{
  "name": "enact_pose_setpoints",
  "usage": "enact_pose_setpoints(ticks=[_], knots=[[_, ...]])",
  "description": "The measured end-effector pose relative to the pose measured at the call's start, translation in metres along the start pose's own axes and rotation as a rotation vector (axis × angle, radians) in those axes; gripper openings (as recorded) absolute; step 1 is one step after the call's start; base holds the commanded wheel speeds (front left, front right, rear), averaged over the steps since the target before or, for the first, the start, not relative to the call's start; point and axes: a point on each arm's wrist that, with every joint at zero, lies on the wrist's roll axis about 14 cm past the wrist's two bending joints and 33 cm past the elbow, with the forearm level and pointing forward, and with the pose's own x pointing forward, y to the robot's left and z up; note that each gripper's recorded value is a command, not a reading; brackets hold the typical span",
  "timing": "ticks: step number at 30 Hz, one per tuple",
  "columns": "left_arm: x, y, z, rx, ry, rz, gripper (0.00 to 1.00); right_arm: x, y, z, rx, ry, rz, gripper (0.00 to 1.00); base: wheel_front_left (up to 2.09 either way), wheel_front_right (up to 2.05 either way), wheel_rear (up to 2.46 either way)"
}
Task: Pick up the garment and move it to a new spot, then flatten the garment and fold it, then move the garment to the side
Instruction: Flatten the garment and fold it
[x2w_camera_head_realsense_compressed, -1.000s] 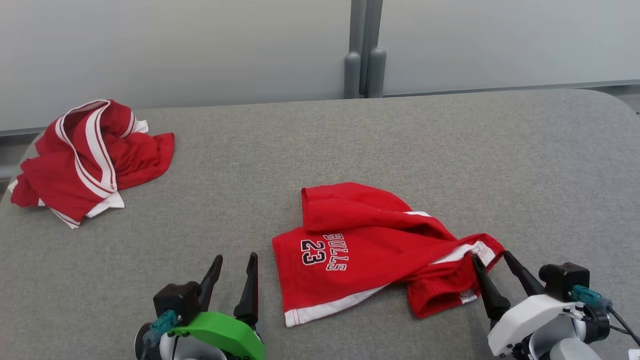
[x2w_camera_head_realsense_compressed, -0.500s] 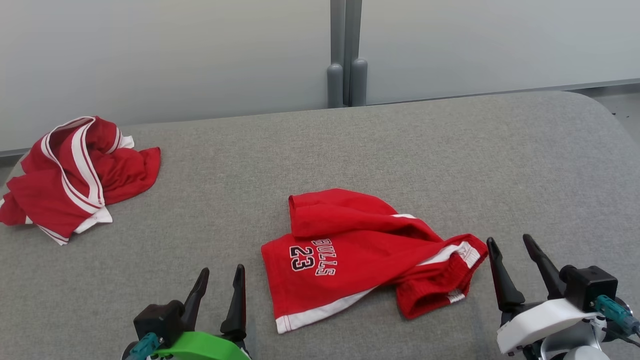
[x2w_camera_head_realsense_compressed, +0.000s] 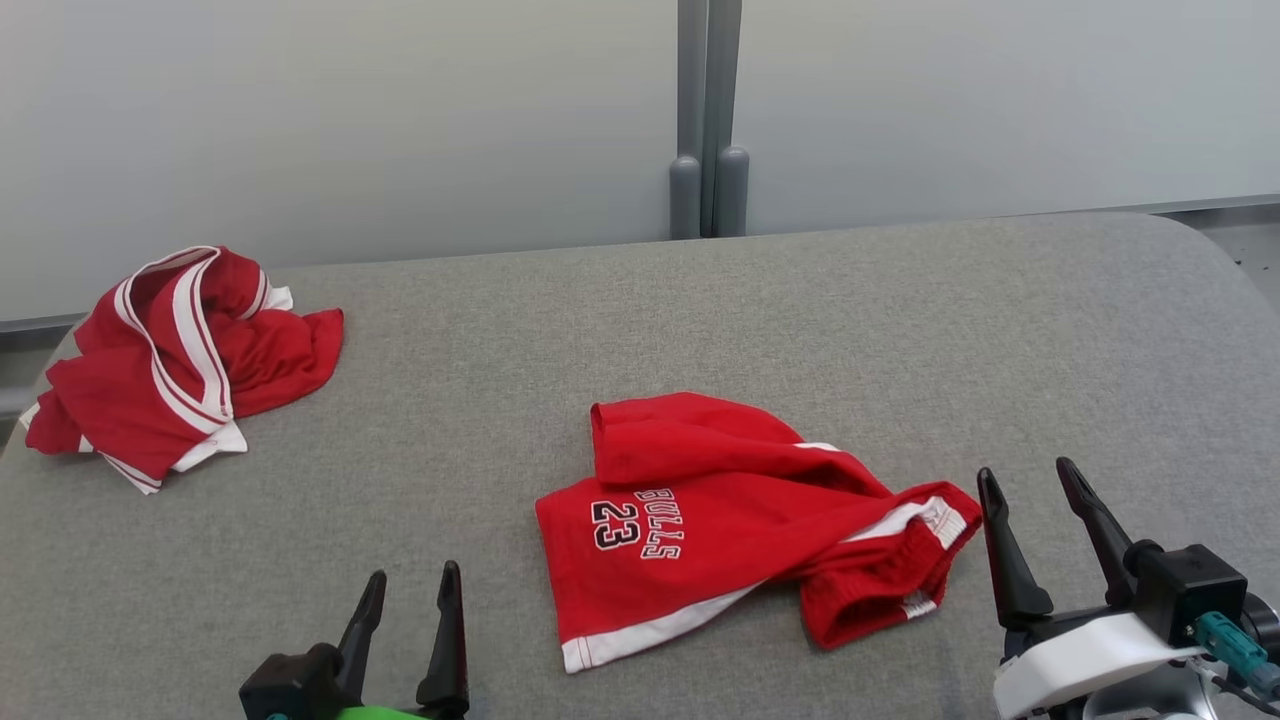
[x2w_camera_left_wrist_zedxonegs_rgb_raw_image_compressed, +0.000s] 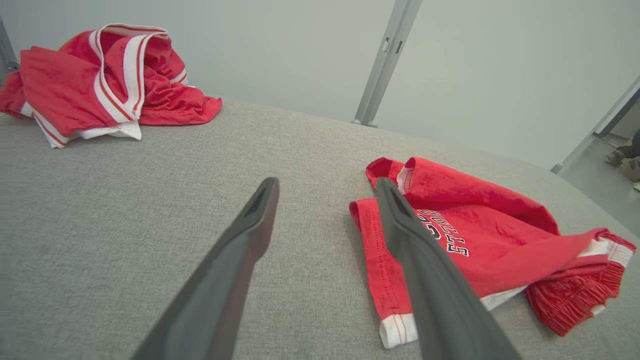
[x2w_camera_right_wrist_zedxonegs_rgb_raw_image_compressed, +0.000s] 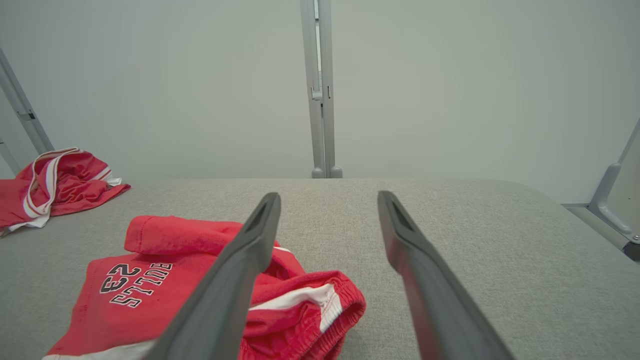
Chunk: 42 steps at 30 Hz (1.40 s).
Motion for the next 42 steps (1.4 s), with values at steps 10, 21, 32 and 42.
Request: enact_pose_setpoints(ticks=[10,21,32,42], knots=[[-0.010,0.018,0.008,0.036,-0.036,0.071,1.00,-0.006,0.000,-0.001,-0.014,-0.003,-0.010,1.00,0.00,0.00,0.00],[-0.014,0.020,0.019,0.065,-0.077,0.072,1.00,-0.006,0.001,-0.003,-0.006,-0.001,-0.006,1.00,0.00,0.00,0.00],[-0.014,0.019,0.021,0.080,-0.090,0.060,1.00,-0.007,0.006,-0.014,-0.006,0.026,0.006,1.00,0.00,0.00,0.00],[-0.015,0.019,0.017,0.083,-0.080,0.058,1.00,-0.007,0.008,-0.019,-0.010,0.041,0.015,1.00,0.00,0.00,0.00]])
